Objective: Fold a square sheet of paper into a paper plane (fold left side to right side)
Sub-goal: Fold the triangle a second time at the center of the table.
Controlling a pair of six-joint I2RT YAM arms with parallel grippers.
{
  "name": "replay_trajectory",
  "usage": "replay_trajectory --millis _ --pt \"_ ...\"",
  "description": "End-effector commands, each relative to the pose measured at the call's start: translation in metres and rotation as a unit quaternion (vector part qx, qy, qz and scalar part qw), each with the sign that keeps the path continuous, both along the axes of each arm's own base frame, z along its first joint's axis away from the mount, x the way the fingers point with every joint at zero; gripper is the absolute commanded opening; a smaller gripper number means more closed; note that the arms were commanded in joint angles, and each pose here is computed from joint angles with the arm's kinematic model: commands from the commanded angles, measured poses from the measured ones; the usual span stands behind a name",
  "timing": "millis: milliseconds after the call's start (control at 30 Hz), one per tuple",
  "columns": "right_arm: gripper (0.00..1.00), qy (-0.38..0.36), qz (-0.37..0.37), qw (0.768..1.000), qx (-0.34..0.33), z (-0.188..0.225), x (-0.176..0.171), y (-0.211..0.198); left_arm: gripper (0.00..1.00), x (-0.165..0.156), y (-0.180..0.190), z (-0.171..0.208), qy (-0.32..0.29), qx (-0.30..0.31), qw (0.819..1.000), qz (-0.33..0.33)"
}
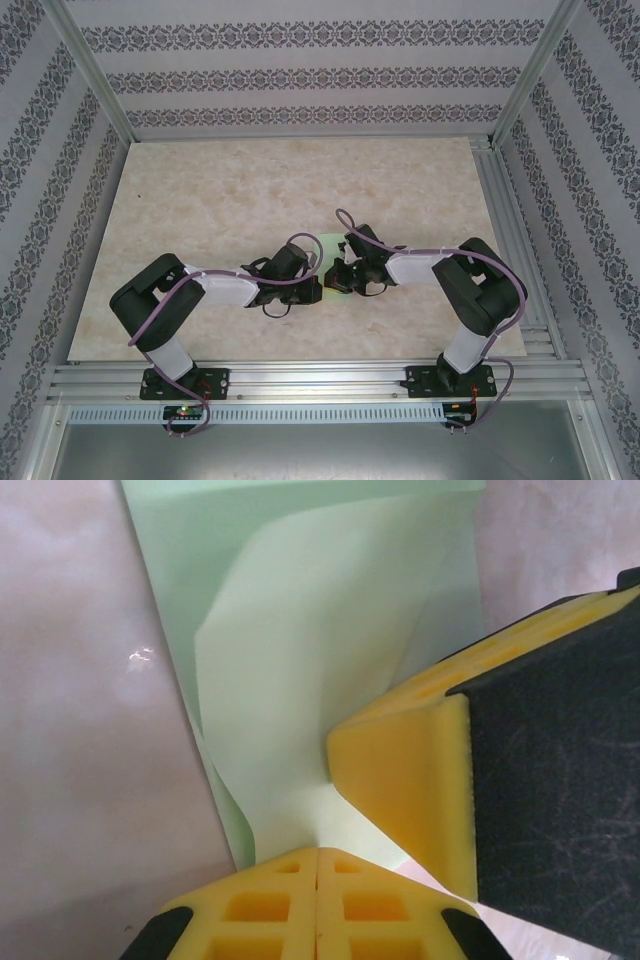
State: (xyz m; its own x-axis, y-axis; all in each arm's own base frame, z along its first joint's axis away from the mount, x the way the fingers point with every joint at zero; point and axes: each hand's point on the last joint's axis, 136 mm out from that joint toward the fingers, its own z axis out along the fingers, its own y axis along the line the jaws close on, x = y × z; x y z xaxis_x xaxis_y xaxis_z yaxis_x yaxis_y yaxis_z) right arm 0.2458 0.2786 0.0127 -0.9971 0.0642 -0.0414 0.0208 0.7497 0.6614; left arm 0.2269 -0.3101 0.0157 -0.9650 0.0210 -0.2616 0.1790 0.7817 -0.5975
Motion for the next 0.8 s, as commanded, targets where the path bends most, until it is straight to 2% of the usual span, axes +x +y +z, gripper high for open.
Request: replay_trajectory --millis 0,767 --pt "0.07 -0.011 -0.010 0.999 -0.045 -0.013 0.011 -0.019 0.08 -0.030 0.030 -0.045 0.059 0.073 0.996 0.006" --pt "0.07 -0.028 -0.067 0.994 -0.076 -0.006 0.075 -0.088 0.07 -0.037 0.036 -0.051 0.065 0.076 0.995 0.009"
